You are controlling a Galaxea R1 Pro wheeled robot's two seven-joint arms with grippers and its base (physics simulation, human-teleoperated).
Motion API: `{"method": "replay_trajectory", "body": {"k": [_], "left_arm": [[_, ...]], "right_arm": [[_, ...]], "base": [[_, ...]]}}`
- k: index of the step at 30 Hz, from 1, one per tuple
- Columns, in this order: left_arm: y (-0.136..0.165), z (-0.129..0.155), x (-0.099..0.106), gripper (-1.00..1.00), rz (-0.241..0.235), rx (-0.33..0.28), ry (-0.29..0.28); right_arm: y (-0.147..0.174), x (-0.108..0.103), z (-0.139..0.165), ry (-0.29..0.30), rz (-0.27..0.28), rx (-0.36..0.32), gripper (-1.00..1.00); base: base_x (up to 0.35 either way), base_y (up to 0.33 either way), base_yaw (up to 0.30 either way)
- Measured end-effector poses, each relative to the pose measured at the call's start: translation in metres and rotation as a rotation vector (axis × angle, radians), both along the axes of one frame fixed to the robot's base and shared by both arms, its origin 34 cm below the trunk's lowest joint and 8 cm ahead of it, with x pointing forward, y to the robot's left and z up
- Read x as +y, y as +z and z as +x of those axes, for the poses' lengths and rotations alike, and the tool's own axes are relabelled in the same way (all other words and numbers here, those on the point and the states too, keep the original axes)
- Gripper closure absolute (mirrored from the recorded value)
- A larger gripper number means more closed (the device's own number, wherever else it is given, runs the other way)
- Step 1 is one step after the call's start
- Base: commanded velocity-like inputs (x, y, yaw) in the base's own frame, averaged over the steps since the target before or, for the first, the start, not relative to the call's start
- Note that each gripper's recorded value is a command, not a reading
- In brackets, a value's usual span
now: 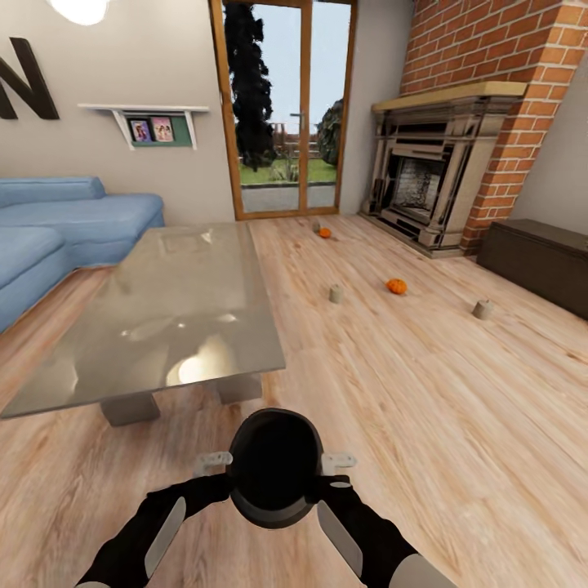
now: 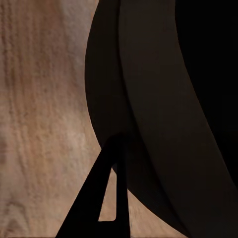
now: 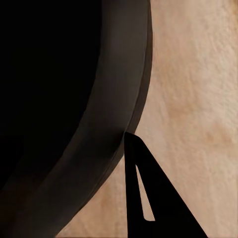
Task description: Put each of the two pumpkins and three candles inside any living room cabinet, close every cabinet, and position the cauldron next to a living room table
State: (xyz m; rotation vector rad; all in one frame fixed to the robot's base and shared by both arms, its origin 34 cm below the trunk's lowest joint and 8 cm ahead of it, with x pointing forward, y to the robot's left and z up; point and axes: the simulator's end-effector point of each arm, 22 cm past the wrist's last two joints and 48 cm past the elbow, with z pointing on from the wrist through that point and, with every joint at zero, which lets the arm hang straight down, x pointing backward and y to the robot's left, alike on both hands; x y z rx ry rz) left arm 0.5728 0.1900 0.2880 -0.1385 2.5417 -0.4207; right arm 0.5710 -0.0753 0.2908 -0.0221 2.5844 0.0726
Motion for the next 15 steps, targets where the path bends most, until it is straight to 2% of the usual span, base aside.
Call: {"method": "replay_trajectory", "body": {"k": [4,15], "left_arm": [[0.0001,0.0001,0.0000,1.00,0.000,0.000,0.000],[-0.0005,-0.0004,0.0002,1.00,0.001,0.002,0.000]], "right_arm": [[0.0001,0.0001,0.0001,-0.001,0.001,0.000,1.00],[-0.0007,0.0002,-0.0006,-0.002,0.002,0.003,1.00]], "base": [[0.115,0.218,-0.015],[0.012,0.229,-0.001]]}}
